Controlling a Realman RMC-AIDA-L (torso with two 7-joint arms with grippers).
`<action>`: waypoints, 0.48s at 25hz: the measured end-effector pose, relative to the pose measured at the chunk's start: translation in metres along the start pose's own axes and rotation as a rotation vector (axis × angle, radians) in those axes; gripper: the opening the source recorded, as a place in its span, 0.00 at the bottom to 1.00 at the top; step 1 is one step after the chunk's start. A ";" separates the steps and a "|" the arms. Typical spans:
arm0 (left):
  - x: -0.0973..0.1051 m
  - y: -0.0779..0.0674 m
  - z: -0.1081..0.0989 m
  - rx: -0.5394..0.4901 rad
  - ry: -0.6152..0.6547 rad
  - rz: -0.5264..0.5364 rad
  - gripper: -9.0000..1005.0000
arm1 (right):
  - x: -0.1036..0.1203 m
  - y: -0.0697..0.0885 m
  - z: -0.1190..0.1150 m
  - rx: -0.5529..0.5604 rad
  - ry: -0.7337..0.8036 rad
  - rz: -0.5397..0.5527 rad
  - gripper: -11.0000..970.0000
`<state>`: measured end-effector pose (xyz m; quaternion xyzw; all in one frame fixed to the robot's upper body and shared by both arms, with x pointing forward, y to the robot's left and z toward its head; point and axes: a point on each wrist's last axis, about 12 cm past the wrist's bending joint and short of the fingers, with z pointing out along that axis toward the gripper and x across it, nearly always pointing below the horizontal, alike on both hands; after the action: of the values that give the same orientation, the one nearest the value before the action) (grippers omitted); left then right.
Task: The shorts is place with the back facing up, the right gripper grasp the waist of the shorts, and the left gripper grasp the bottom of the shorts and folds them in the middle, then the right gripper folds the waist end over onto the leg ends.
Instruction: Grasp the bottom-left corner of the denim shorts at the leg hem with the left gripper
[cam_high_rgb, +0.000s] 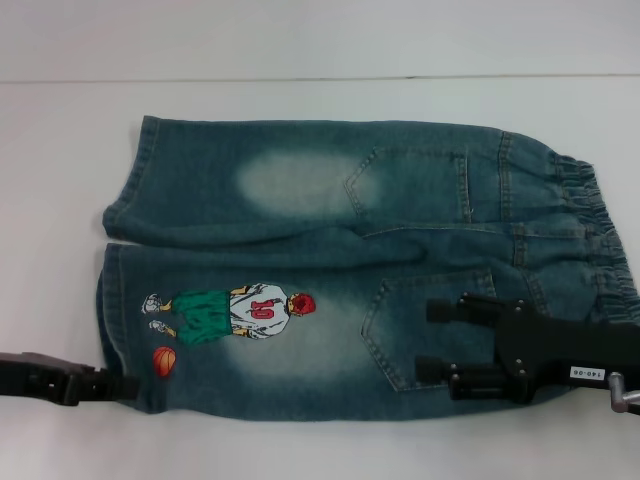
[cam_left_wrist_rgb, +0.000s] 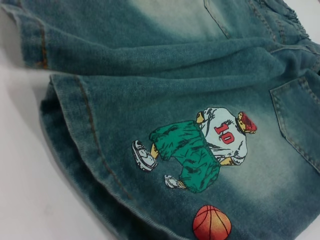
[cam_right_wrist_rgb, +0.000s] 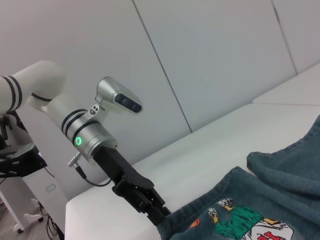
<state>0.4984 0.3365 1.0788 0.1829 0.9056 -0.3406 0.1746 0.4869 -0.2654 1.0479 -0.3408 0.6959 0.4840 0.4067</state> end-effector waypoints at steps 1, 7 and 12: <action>0.000 0.000 0.000 0.000 0.000 0.000 0.42 | 0.000 0.000 0.000 0.000 0.000 0.002 0.93; -0.002 0.002 -0.002 -0.017 -0.004 -0.019 0.32 | 0.000 0.000 0.000 0.000 -0.001 0.004 0.93; -0.002 0.001 -0.001 -0.017 -0.001 -0.017 0.32 | -0.001 -0.001 0.001 0.000 -0.003 0.001 0.93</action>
<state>0.5008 0.3376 1.0799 0.1737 0.9098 -0.3346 0.1738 0.4882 -0.2649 1.0488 -0.3399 0.6955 0.4847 0.4073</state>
